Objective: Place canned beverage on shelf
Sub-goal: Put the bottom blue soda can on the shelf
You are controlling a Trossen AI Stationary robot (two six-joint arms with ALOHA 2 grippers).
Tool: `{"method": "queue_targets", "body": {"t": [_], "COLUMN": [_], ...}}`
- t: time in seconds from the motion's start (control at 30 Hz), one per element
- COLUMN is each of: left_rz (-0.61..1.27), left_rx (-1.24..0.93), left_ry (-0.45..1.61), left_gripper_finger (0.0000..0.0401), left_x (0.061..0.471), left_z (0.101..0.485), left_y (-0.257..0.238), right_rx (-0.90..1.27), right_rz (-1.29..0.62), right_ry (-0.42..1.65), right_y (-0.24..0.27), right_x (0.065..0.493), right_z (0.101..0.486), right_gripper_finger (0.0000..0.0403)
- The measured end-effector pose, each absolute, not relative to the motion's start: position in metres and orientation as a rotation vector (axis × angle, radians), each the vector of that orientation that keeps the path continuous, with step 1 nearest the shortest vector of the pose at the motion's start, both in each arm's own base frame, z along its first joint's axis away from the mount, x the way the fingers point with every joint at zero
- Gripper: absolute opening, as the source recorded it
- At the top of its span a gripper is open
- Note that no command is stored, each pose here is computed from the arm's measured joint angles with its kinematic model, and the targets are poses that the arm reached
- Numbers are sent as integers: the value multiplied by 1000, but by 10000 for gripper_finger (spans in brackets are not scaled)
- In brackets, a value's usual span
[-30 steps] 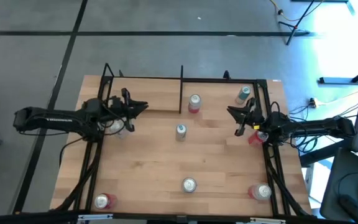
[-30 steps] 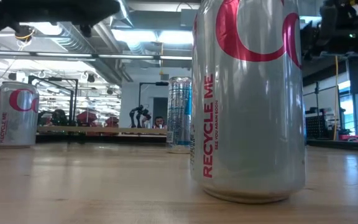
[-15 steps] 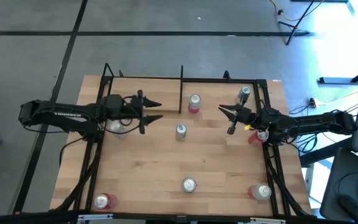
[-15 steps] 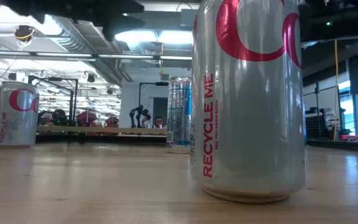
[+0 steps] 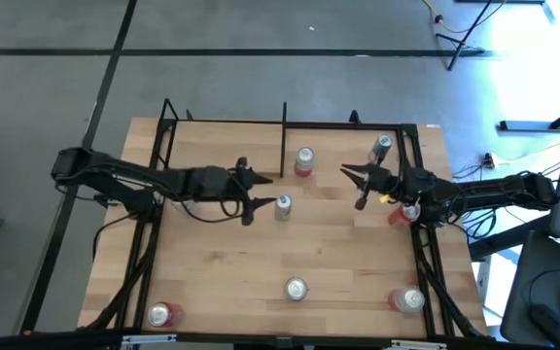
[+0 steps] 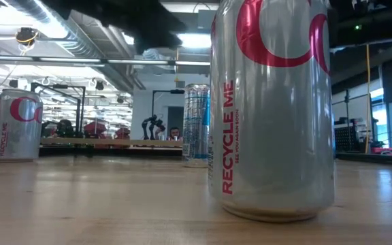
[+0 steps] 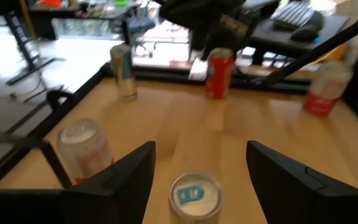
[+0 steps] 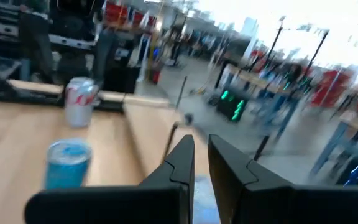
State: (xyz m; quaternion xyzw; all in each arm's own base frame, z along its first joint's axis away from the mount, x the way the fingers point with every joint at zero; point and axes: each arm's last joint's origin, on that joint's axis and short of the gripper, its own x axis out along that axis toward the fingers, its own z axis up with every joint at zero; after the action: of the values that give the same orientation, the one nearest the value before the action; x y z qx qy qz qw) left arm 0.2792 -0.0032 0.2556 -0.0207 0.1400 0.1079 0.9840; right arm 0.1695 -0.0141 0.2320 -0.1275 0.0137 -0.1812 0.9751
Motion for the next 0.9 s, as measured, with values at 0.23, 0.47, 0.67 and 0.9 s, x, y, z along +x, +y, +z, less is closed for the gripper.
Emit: {"method": "queue_targets", "body": {"t": [0.23,0.47,0.67,0.9], "left_rz": [283,257,190,228], "left_rx": [-25,25,20,27], "left_ry": [341,295,274,272], "left_gripper_finger": [240,240,255,303], "left_x": [293,302,303,303], "left_z": [233,230,232,232], "left_y": [-9,-10,-11,-10], "right_rx": [-161,-135,-146,-145], "right_rz": [-277,-261,-260,-262], "right_ry": [122,128,133,111], "right_y": [-12,-11,-11,-11], "right_x": [170,170,170,170], "right_z": [220,219,219,221], "right_gripper_finger": [39,39,39,39]}}
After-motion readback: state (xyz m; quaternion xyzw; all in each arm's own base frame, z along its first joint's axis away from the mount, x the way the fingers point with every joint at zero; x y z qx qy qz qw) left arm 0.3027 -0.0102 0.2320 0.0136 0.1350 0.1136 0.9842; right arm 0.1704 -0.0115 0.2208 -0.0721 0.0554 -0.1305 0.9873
